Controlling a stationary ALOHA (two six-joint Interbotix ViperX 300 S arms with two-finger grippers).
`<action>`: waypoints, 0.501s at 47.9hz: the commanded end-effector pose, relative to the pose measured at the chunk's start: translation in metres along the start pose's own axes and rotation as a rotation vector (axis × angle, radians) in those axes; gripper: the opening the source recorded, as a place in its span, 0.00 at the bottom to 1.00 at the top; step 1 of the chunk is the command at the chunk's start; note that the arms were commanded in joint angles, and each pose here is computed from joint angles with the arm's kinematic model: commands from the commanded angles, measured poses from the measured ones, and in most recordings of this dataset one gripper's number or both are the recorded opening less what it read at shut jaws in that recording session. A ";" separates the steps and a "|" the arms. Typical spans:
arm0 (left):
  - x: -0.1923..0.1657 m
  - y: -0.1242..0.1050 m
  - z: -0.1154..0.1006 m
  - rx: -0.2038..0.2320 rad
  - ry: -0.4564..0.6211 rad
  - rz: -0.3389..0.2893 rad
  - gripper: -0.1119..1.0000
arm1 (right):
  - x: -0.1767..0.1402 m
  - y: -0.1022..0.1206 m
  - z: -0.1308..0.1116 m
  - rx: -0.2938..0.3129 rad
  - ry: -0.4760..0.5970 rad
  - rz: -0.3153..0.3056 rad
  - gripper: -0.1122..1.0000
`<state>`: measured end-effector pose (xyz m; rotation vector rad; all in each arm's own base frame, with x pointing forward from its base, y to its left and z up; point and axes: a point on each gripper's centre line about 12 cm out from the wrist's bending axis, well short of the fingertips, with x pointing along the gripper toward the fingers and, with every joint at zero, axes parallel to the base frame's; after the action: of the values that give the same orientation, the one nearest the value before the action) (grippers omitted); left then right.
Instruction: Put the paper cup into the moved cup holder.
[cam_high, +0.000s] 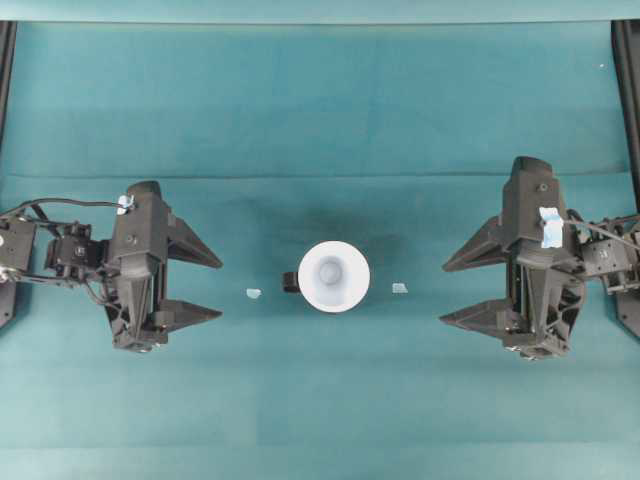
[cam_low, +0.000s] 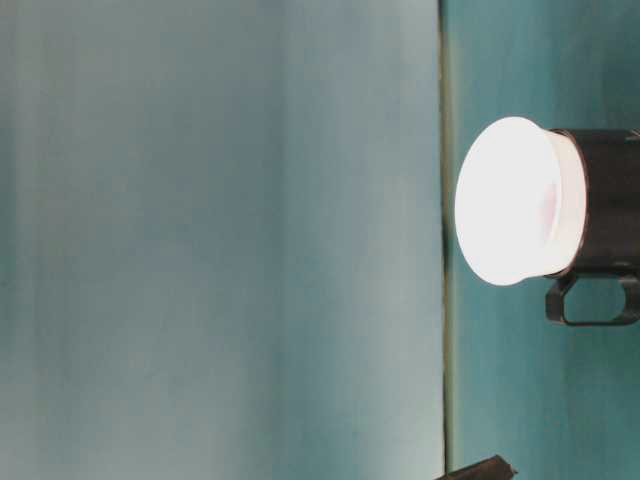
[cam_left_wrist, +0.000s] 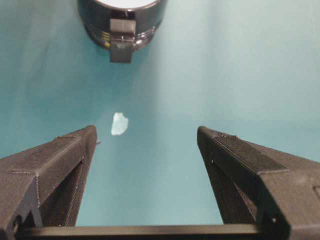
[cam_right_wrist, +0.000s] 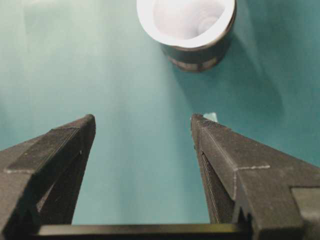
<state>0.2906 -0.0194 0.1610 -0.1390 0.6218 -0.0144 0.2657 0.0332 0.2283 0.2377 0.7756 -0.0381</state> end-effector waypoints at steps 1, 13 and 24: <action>-0.002 -0.002 0.006 0.005 -0.022 -0.006 0.86 | -0.003 0.002 0.005 -0.014 -0.023 0.009 0.69; -0.001 -0.002 0.006 0.005 -0.022 -0.006 0.86 | -0.003 0.002 0.005 -0.014 -0.022 0.008 0.69; -0.002 -0.002 0.006 0.003 -0.022 -0.006 0.86 | -0.002 0.002 0.004 -0.014 -0.017 0.007 0.69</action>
<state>0.2910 -0.0194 0.1615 -0.1390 0.6202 -0.0145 0.2654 0.0331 0.2277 0.2375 0.7771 -0.0384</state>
